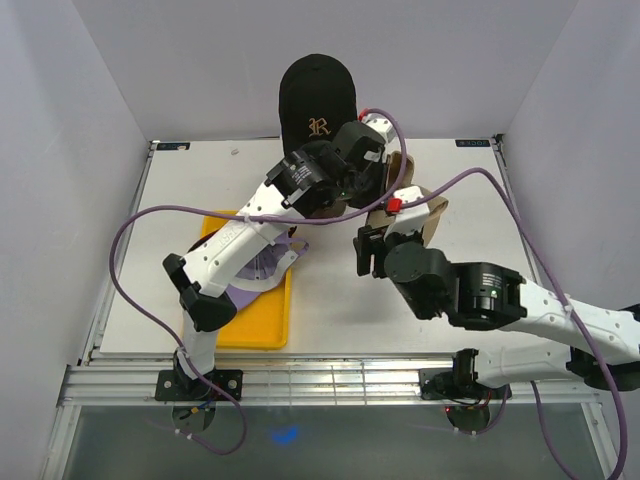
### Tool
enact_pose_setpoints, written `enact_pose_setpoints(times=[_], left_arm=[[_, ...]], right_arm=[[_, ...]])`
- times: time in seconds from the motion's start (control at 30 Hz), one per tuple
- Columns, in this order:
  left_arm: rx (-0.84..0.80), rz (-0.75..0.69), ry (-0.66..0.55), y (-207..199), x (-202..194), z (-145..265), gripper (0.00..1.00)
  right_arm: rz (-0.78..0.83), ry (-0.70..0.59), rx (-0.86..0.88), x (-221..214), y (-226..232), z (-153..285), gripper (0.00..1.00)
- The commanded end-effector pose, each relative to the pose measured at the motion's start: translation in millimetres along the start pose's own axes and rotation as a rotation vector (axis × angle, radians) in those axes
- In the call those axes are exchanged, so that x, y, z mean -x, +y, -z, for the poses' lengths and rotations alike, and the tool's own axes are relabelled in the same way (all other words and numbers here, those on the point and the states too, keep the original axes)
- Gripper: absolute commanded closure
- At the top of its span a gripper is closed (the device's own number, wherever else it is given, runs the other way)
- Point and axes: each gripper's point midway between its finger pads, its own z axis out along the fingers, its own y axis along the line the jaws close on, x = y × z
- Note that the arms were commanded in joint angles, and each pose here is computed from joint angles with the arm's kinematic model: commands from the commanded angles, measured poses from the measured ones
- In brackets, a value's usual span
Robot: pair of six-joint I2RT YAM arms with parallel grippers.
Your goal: Stack the hats
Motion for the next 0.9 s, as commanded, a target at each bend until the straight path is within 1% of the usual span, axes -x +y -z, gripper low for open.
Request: enact_pose_setpoints(times=[0.0,0.07,0.2,0.4,0.53,0.8,0.87], left_arm=[[-0.072,0.026,-0.088,-12,28,23,1.0],[-0.078,0.029,-0.085,-13,28,23,1.0],[-0.081,0.029,-0.081,-13,26,24,1.0],[-0.089,0.03,-0.077,-14,25,27,1.0],[-0.093,0.029,-0.075,-14,24,30,1.0],[-0.127,0.037,-0.062,-18,20,39,1.0],[-0.136,0.04,-0.065,-20,21,42,1.0]], right_arm=[[0.084,-0.019,-0.142,3,-13,1,0.31],[0.141,0.007,-0.188,-4,-14,-3,0.31],[0.169,0.04,-0.281,-12,-18,-6,0.31],[0.26,0.045,-0.37,-20,-18,-16,0.3],[0.294,0.036,-0.422,-22,-24,-16,0.37],[0.327,0.023,-0.466,-25,-31,-21,0.42],[0.331,0.024,-0.476,-27,-33,-23,0.46]])
